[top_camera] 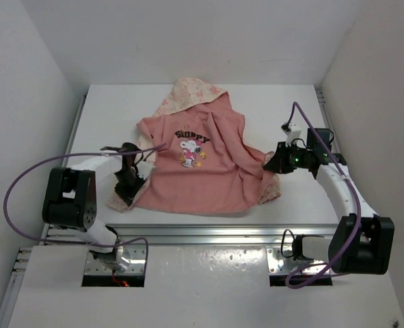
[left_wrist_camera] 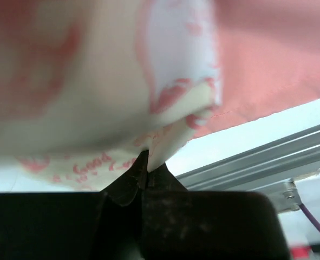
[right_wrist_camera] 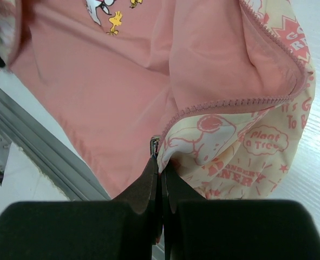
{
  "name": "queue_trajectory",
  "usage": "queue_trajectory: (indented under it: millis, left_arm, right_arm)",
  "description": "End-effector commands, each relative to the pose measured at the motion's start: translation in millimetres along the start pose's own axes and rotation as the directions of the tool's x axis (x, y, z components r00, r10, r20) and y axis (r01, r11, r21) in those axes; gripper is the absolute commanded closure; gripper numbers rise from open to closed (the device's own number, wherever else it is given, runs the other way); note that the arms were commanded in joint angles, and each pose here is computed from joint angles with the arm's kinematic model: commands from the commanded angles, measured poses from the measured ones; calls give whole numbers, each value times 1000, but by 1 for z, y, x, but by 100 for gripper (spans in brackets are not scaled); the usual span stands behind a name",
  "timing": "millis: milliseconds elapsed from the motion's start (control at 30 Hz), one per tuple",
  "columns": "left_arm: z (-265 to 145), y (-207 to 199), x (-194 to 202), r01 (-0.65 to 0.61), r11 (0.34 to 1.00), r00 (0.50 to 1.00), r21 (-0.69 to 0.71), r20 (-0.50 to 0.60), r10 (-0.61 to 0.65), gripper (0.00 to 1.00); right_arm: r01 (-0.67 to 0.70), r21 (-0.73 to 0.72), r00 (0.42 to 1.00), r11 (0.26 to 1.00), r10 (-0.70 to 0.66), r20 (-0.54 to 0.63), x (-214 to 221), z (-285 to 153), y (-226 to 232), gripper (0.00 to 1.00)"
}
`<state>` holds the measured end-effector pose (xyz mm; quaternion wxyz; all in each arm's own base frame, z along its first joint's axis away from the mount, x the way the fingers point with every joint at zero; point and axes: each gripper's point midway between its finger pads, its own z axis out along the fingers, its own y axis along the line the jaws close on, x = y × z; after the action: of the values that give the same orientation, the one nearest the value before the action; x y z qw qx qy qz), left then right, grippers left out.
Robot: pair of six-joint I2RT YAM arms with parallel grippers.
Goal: Zip up the jacket
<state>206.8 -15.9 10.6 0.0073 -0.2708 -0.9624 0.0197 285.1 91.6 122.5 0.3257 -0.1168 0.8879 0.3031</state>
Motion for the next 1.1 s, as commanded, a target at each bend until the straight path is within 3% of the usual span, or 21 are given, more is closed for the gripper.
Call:
queue_trajectory:
  millis: [0, 200, 300, 333, 367, 433, 500, 900, 1067]
  left_arm:
    - [-51, 21, -32, -16, 1000, 969, -8, 245, 17, 100]
    - [-90, 64, -17, 56, 998, 926, 28, 371, -62, 100]
    - [-101, 70, -15, 93, 983, 900, 157, 409, -150, 100]
    - [-110, 72, -24, 52, 988, 884, 148, 454, -115, 100]
    - [-107, 66, -15, 52, 972, 898, 229, 414, -146, 100]
    - [-120, 71, -19, -26, 963, 886, 267, 453, -102, 100]
    - [-115, 79, -9, 9, 944, 892, 330, 425, -157, 100]
    - [-124, 154, 8, 134, 969, 834, 207, 504, -223, 100]
    - [-139, 168, 8, 116, 977, 808, 177, 556, -197, 100]
  right_arm:
    - [78, 3, 996, 997, -78, 49, -20, -5, 4, 100]
    - [80, 19, 995, 997, -81, 61, -17, -10, 0, 100]
    - [88, 3, 994, 996, -88, 65, -18, -12, 4, 100]
    - [89, -3, 994, 996, -89, 66, -18, -12, 5, 100]
    - [87, -5, 994, 996, -87, 62, -18, -13, 6, 100]
    - [86, 5, 994, 996, -86, 67, -19, -15, 5, 100]
    - [119, 17, 991, 993, -120, 63, -19, -18, 1, 100]
    - [44, 200, 989, 979, -70, 129, -19, -66, -47, 100]
    - [25, 234, 990, 972, -57, 129, -13, -74, -58, 100]
